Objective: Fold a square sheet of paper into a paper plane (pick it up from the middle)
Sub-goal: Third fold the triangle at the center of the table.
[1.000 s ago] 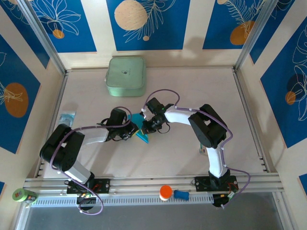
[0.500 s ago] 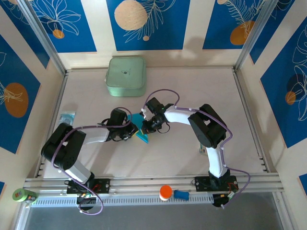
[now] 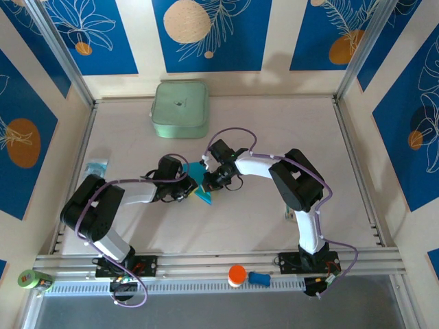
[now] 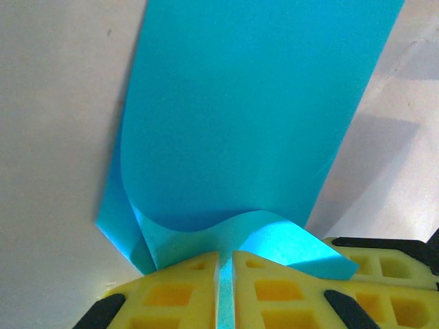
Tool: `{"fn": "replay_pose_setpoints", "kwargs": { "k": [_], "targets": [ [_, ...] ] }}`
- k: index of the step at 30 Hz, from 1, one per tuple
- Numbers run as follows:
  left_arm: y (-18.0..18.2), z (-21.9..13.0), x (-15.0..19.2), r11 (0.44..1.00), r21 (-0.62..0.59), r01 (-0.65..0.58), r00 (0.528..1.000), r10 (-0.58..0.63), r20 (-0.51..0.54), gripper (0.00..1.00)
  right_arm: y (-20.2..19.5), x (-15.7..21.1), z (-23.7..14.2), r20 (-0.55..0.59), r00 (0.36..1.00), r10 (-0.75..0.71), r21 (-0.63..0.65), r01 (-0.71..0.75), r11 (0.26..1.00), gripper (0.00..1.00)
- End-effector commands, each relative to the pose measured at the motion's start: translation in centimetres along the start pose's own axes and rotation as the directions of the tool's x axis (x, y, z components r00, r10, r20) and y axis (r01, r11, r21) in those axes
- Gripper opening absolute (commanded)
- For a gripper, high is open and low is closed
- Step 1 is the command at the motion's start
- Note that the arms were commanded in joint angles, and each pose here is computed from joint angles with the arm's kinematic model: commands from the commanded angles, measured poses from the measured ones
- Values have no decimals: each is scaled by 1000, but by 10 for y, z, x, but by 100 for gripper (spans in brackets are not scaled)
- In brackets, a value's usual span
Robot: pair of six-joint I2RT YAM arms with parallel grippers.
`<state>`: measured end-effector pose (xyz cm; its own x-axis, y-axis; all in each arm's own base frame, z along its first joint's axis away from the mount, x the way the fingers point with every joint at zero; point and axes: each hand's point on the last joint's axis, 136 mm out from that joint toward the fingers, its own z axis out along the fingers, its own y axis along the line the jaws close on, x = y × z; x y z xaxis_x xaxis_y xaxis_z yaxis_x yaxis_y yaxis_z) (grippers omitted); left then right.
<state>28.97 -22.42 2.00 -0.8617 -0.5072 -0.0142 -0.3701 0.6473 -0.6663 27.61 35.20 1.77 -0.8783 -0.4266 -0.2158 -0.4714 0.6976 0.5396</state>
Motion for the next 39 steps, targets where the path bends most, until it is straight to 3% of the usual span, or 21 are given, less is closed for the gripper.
{"fn": "replay_pose_setpoints", "kwargs": {
  "k": [1,13,21,26,39],
  "targets": [
    [17,4,7,998,-60,-2,1000,1,-20,14,-14,19,13,-76,995,60,39,-57,998,3],
    [30,-1,7,993,-117,13,1000,-13,-5,13,17,-15,-44,60,993,104,-69,-100,993,21],
    [33,0,8,992,-126,19,1000,-20,-5,12,24,-6,-66,43,978,204,-156,-195,968,22],
    [34,-1,7,991,-129,24,1000,-24,1,12,47,10,-59,-27,988,154,-206,-156,966,17],
    [16,-2,6,998,-67,6,1000,-7,-7,13,43,25,-26,-114,980,164,-181,-183,966,15]
  ]
}}
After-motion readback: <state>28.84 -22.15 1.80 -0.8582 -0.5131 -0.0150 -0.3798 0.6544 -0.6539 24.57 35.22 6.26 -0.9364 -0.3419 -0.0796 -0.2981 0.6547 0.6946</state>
